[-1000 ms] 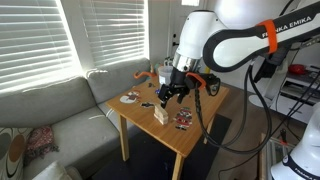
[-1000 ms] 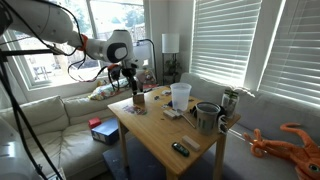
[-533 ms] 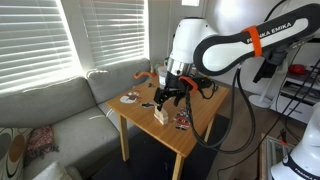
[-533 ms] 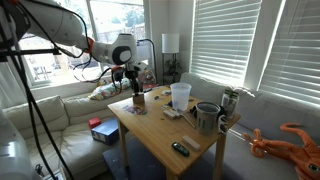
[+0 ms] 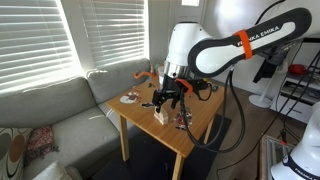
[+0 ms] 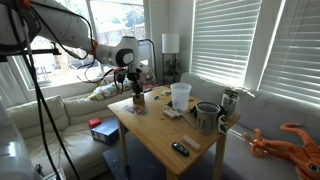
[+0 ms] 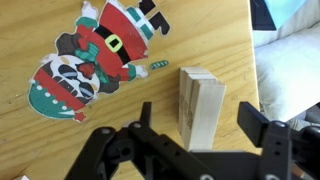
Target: Put two blocks on the table, then turn the top block to the left, then stack the left blocks on the right blocks
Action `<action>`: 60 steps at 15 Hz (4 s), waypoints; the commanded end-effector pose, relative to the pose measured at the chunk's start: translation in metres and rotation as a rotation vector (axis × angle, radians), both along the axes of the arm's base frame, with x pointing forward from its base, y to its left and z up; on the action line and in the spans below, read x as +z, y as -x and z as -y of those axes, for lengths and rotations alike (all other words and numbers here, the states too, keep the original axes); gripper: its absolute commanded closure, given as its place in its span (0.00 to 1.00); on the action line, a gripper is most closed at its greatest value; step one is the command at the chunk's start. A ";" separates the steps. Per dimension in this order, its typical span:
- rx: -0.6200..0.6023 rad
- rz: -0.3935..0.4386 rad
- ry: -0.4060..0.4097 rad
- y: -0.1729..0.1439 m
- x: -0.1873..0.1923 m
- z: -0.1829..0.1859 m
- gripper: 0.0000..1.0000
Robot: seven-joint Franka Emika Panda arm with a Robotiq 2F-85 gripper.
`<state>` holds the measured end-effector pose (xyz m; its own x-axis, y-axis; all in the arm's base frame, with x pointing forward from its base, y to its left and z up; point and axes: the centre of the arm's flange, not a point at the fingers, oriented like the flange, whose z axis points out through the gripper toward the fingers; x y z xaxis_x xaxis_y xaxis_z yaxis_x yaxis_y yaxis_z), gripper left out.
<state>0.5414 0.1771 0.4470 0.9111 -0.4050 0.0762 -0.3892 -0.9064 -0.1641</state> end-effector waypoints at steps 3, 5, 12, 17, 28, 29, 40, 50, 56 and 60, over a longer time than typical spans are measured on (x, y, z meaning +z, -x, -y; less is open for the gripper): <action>-0.022 -0.038 0.001 -0.011 -0.003 -0.007 0.29; -0.027 -0.051 0.002 -0.011 -0.006 -0.006 0.44; -0.056 -0.105 0.019 -0.008 -0.007 -0.003 0.94; -0.083 -0.096 0.016 -0.006 0.001 0.000 0.93; -0.546 -0.156 -0.050 0.057 -0.017 0.069 0.93; -0.594 -0.170 -0.055 0.061 -0.022 0.076 0.93; -0.900 -0.199 -0.104 0.085 -0.035 0.108 0.93; -0.971 -0.189 -0.116 0.084 -0.038 0.110 0.93; -0.975 -0.165 -0.120 0.091 -0.036 0.111 0.28; -0.979 -0.158 -0.116 0.099 -0.031 0.115 0.01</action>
<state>0.4600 0.0660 0.4076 0.1919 -0.9758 -0.1052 -0.9795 -0.1837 -0.0832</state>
